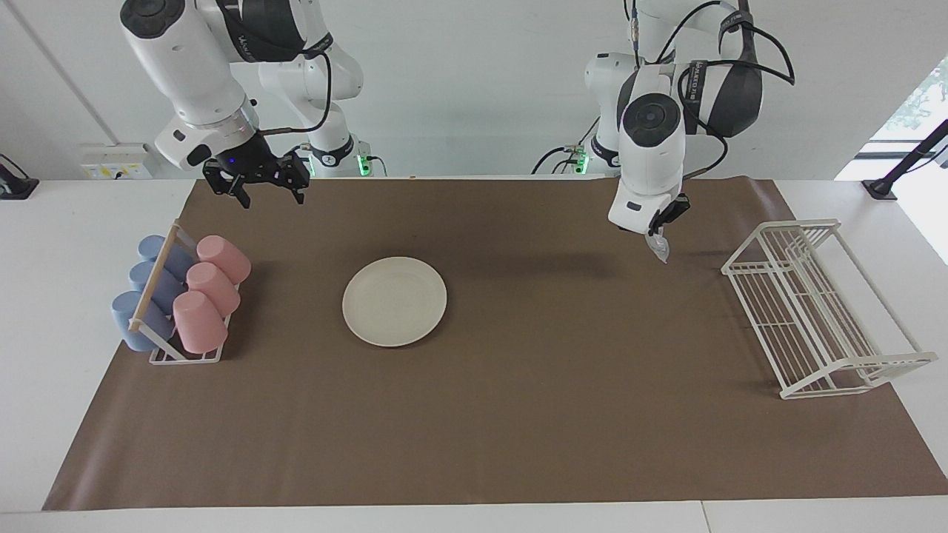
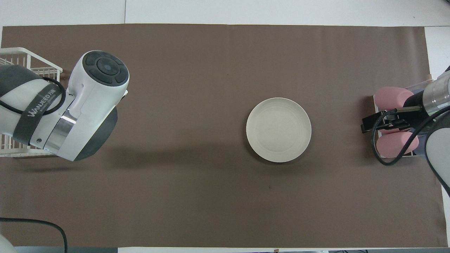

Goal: Wipe plate with sponge

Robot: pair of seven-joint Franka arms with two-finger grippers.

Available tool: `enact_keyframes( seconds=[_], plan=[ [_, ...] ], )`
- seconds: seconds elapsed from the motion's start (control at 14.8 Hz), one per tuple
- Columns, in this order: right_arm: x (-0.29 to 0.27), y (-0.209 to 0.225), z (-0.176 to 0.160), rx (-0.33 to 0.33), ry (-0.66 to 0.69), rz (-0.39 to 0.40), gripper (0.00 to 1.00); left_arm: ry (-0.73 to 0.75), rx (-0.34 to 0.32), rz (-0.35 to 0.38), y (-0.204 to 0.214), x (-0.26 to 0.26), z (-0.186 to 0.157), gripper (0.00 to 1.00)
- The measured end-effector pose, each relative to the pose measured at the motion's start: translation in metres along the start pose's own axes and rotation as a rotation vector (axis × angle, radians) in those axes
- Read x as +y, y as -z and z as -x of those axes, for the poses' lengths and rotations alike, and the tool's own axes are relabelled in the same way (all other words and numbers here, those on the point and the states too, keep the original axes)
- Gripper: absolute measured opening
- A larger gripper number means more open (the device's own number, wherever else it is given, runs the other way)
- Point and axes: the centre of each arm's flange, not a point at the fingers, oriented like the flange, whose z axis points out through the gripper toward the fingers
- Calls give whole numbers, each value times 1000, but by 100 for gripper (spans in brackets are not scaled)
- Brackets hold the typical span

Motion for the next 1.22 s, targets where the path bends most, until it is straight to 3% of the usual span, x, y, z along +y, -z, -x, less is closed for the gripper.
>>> enact_keyframes(
  seconds=[0.41, 0.68, 0.81, 1.22],
  plan=[
    [19, -12, -1, -9, 21, -7, 100, -8, 28, -368, -34, 4, -32, 3],
    [35, -8, -1, 20, 30, -9, 100, 1, 82, -563, -53, 2, -67, 3],
    [40, -2, -1, 44, 21, -7, 100, -7, 102, -598, -71, -2, -85, 3],
    [40, 30, 2, 110, -15, 4, 100, -11, 119, -548, -109, -22, -111, 3]
  ],
)
